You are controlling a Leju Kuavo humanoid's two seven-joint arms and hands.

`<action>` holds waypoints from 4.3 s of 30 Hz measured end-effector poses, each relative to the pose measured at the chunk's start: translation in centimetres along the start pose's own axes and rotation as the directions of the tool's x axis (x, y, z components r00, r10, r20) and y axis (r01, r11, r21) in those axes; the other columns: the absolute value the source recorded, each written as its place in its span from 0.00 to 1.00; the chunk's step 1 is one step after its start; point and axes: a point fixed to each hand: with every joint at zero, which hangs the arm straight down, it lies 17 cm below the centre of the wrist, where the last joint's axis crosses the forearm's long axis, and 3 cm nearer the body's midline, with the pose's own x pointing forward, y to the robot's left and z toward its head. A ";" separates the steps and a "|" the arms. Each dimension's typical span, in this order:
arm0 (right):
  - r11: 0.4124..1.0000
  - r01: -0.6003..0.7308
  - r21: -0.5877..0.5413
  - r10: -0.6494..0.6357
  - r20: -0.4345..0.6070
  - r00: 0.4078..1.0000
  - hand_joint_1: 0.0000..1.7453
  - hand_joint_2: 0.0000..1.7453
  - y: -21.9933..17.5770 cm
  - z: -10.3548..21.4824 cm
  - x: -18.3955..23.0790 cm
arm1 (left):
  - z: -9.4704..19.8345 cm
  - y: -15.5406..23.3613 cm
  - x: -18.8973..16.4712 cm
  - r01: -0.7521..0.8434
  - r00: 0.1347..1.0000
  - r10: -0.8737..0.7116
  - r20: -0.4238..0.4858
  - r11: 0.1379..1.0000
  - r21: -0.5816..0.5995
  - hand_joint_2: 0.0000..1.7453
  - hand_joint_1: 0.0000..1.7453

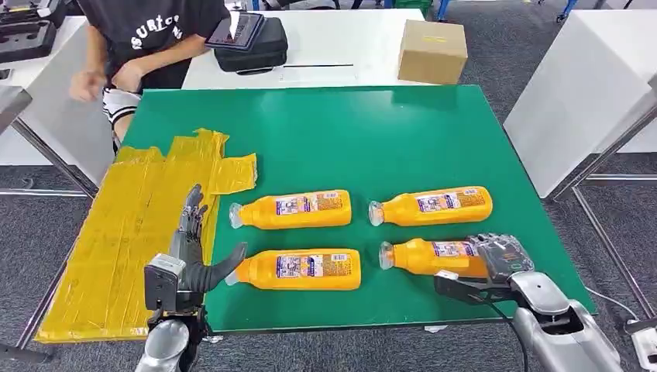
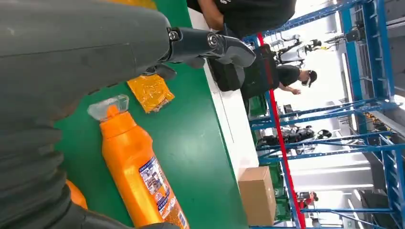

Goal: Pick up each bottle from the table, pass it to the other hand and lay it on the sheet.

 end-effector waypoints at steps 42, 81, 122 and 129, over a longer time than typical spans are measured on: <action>0.640 0.512 -0.573 -0.385 0.338 0.859 1.00 1.00 -20.7 6.3 10.3 | 0.4 1.2 0.9 0.048 0.999 -0.049 0.019 0.998 0.042 1.00 0.00; 0.174 0.925 0.337 -0.737 0.668 -0.105 1.00 1.00 -20.2 1.0 32.7 | -2.4 -8.5 6.8 0.000 0.988 0.041 0.146 0.963 -0.269 1.00 0.00; 0.502 0.822 0.269 -0.679 0.711 0.182 1.00 1.00 -17.9 0.3 44.0 | -4.6 -8.3 3.2 -0.189 0.981 0.162 -0.107 0.918 -0.348 1.00 0.00; 0.520 0.817 0.249 -0.677 0.704 0.216 1.00 1.00 -17.2 -0.1 43.8 | -4.5 -8.5 1.9 -0.214 0.973 0.167 -0.157 0.907 -0.362 1.00 0.00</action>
